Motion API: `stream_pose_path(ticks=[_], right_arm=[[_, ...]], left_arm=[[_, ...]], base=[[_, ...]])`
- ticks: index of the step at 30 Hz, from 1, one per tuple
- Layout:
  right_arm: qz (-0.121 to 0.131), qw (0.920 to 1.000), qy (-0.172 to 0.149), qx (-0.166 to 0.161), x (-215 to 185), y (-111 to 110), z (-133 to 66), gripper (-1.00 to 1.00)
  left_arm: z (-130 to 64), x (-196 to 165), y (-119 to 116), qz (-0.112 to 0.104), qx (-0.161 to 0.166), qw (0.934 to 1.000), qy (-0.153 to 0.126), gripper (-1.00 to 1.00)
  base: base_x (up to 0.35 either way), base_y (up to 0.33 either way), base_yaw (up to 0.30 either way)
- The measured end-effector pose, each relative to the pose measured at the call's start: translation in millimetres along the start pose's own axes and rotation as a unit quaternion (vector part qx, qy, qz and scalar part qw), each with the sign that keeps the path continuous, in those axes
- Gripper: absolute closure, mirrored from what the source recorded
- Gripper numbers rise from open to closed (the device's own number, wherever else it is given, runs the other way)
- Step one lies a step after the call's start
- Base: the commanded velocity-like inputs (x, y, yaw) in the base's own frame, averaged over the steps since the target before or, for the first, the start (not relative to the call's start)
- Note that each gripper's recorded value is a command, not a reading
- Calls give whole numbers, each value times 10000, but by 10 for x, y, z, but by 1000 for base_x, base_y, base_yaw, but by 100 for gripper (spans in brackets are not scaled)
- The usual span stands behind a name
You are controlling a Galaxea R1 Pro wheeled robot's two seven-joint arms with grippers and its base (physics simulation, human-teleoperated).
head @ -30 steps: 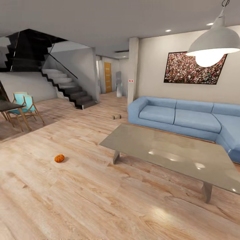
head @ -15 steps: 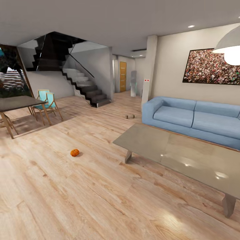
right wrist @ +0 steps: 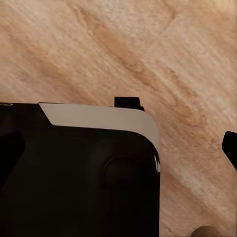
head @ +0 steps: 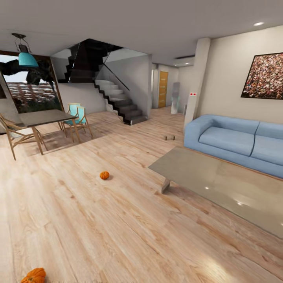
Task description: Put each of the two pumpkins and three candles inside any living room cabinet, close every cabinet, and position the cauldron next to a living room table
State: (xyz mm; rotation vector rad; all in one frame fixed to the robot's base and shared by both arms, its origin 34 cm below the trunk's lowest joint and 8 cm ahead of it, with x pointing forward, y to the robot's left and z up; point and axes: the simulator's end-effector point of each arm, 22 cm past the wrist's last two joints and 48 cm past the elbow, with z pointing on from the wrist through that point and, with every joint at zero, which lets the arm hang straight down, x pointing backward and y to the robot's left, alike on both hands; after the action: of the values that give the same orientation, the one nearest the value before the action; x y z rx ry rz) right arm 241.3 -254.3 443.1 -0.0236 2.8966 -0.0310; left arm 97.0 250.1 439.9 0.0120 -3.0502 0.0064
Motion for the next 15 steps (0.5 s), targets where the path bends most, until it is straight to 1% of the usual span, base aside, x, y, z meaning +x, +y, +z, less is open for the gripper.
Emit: stream_pose_path(ticks=[15], right_arm=[[-1,10000,33,-1,26,0,0,-100]], left_arm=[[-1,25,0,0,0,10000,33,-100]], base=[[0,0,288]])
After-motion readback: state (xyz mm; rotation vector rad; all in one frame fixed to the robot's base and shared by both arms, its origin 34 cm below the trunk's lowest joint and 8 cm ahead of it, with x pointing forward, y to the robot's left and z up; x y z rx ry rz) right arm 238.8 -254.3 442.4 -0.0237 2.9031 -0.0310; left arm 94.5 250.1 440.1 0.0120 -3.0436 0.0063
